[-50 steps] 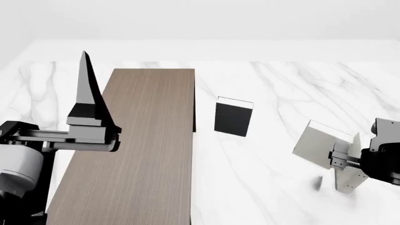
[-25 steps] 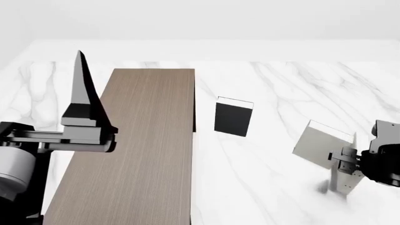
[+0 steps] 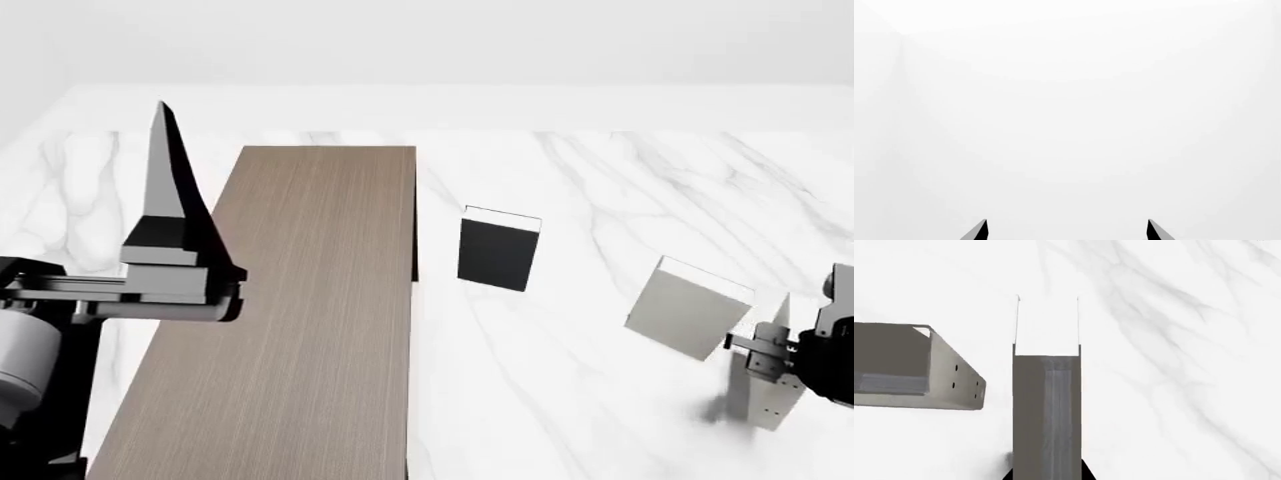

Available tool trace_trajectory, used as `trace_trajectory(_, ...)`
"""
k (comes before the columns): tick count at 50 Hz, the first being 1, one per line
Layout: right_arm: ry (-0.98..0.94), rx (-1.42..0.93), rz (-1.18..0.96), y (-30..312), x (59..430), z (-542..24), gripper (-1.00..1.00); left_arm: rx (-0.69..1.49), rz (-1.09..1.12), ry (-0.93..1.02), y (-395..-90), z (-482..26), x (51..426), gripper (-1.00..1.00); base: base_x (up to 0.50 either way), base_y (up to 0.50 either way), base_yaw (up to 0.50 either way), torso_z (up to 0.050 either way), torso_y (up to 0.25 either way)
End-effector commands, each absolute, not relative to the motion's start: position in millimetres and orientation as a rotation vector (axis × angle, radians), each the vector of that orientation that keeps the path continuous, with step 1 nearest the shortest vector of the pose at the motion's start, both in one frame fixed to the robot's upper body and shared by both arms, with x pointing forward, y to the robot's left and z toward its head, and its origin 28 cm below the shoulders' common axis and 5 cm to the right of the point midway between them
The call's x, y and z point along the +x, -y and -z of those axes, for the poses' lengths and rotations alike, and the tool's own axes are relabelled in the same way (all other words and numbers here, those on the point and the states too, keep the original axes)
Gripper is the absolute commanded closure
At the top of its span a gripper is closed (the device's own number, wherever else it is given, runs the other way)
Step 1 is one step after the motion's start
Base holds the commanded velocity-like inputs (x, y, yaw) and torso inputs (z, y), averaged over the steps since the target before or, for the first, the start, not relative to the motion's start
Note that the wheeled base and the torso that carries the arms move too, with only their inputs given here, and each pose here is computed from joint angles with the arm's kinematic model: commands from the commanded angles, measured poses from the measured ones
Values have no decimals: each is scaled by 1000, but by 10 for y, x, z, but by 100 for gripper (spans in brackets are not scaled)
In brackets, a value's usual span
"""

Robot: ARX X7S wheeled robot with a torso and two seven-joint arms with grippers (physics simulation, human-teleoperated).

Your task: Pick up the book on the right and place it under the cabinet shelf.

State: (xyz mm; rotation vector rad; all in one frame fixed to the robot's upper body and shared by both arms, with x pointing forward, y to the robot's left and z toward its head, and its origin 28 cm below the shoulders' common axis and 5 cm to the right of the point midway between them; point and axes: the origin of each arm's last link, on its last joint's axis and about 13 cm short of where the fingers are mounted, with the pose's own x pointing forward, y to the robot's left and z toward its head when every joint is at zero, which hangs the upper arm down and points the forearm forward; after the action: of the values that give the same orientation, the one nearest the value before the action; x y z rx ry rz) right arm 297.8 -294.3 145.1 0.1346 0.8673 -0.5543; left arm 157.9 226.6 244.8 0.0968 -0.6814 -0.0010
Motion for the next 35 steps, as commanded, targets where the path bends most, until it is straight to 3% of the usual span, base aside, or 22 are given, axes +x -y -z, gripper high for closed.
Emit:
trace_trajectory(1, -785, 122, 623, 3054, 2857, -1652, 100, 95, -2, 685, -2270, -2452, 1571, -100, 0, 0, 0, 0, 0)
trace_trajectory(24, -595, 98, 474, 2815, 1865, -2096, 100, 82, -10, 706, -2371, -2408, 1342, -100, 0, 0, 0, 0, 1)
trace_trajectory(35, -524, 65, 362, 2458, 1772, -2078, 100, 74, -8, 715, -2435, -2370, 1212, -100, 0, 0, 0, 0, 0)
